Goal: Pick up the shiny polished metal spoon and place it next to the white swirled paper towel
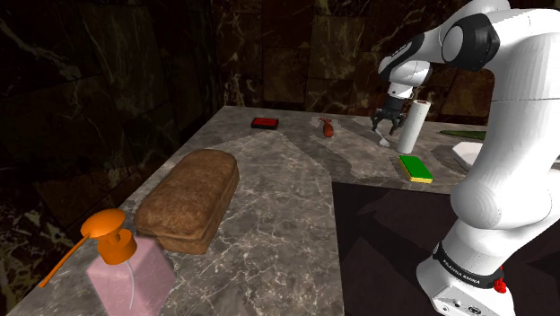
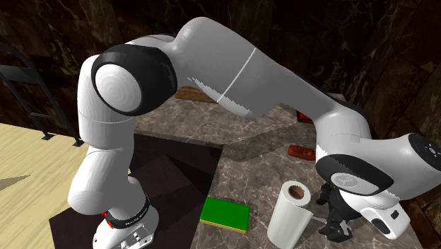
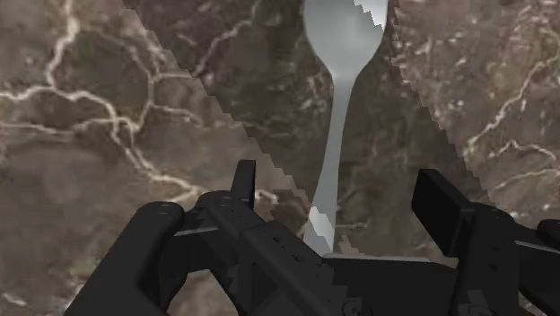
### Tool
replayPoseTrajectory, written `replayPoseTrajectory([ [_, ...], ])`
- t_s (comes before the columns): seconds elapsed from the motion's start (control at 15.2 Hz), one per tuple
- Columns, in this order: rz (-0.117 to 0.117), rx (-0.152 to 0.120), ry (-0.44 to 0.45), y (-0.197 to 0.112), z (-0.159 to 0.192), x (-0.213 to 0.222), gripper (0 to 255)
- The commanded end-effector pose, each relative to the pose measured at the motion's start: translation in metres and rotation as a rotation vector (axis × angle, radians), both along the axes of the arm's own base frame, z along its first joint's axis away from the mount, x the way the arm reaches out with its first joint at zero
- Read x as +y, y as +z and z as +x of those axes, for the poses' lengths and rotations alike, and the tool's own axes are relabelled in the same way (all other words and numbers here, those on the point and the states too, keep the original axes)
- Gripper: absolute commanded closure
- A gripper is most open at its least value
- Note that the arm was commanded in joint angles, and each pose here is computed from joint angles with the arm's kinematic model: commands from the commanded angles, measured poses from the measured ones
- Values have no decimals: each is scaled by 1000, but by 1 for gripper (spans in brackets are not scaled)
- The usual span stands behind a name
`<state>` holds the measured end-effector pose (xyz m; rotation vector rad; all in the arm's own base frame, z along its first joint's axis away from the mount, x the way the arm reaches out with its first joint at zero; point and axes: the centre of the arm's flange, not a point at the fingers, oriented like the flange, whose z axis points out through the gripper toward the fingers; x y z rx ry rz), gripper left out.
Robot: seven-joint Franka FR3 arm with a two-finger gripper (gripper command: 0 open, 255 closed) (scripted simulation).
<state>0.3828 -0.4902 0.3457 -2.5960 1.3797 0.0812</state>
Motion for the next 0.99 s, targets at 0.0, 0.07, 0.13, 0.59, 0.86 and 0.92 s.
replayPoseTrajectory([
  [0.0,0,0,0,0,0,0,0],
  [0.07,0,0,0,0,0,0,0],
  [0.13,0,0,0,0,0,0,0],
  [0.59,0,0,0,49,-2,-10,0],
  [0.86,0,0,0,49,-2,-10,0],
  [0.92,0,0,0,49,-2,-10,0],
])
